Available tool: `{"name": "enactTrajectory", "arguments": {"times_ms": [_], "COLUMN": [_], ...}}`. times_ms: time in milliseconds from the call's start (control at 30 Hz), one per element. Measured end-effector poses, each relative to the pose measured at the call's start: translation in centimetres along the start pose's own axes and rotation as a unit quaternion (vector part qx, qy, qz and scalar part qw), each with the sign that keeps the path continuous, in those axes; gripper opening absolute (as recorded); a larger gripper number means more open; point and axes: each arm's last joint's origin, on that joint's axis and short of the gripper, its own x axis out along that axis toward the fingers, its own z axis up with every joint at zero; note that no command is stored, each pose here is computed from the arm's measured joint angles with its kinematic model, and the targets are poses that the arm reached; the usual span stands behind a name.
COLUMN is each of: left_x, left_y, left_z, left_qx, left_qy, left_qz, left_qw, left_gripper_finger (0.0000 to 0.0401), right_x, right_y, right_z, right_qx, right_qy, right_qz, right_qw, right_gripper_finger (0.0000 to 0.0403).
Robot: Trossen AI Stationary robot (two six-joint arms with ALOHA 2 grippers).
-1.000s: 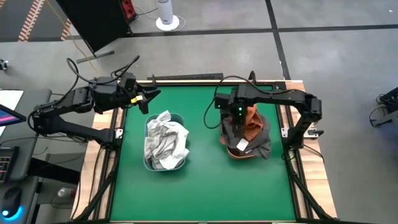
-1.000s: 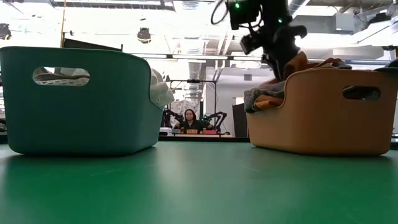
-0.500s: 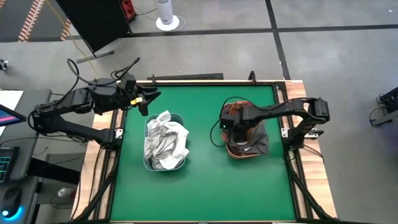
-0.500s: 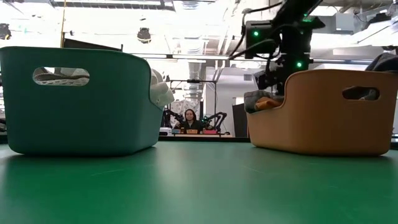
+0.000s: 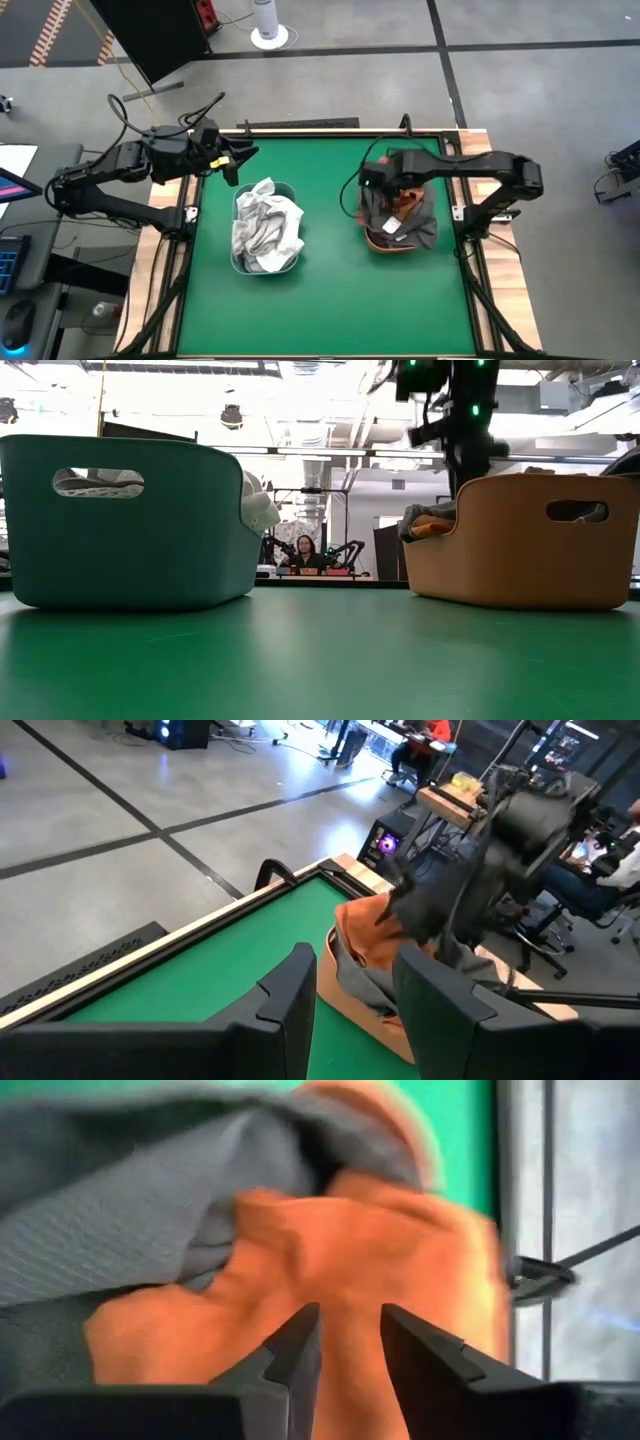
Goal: Sort towels by color in basket
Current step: Put the orange towel into the orange bin
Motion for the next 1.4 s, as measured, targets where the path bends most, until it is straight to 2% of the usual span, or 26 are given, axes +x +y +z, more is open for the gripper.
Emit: {"name": "enactTrajectory", "arguments": {"times_ms": [100, 167, 300, 400, 533, 733, 900, 1033, 1167, 1400], "left_x": [0.0, 0.0, 0.0, 0.0, 0.0, 0.0, 0.0, 0.0, 0.0, 0.0], "left_y": [0.0, 0.0, 0.0, 0.0, 0.0, 0.0, 0.0, 0.0, 0.0, 0.0], "left_z": [0.0, 0.0, 0.0, 0.0, 0.0, 0.0, 0.0, 0.0, 0.0, 0.0], "left_qx": [0.0, 0.0, -0.002, -0.006, -0.006, -0.006, -0.006, -0.006, -0.006, -0.006], "left_qy": [0.0, 0.0, 0.0, 0.0, 0.0, 0.0, 0.0, 0.0, 0.0, 0.0], "left_qz": [0.0, 0.0, 0.0, -0.001, -0.001, -0.001, -0.001, -0.002, -0.002, -0.002], "left_qw": [1.0, 1.0, 1.0, 1.0, 1.0, 1.0, 1.0, 1.0, 1.0, 1.0], "left_gripper_finger": [0.0125, 0.0125, 0.0125, 0.0125, 0.0125, 0.0125, 0.0125, 0.0125, 0.0125, 0.0125], "right_x": [-2.3, -3.1, -2.7, -1.2, 1.8, 6.4, 7.9, 6.5, 3.6, -0.8], "right_y": [-1.7, -2.4, -2.4, -1.0, 2.1, 7.4, 8.8, 7.9, 6.2, 3.0], "right_z": [-0.5, -1.2, -2.6, -3.6, -4.5, -5.3, -5.4, -5.0, -4.4, -4.5], "right_qx": [0.029, 0.038, 0.007, -0.014, -0.024, -0.099, -0.135, -0.13, -0.109, -0.037], "right_qy": [-0.025, -0.032, -0.016, 0.003, 0.019, 0.034, 0.079, 0.087, 0.072, 0.024], "right_qz": [-0.013, -0.047, -0.106, -0.11, -0.099, -0.095, -0.115, -0.118, -0.115, -0.16], "right_qw": [0.999, 0.998, 0.994, 0.994, 0.995, 0.99, 0.981, 0.981, 0.985, 0.986], "right_gripper_finger": [0.0146, 0.0146, 0.0146, 0.0146, 0.0146, 0.0146, 0.0145, 0.0146, 0.0146, 0.0146]}}
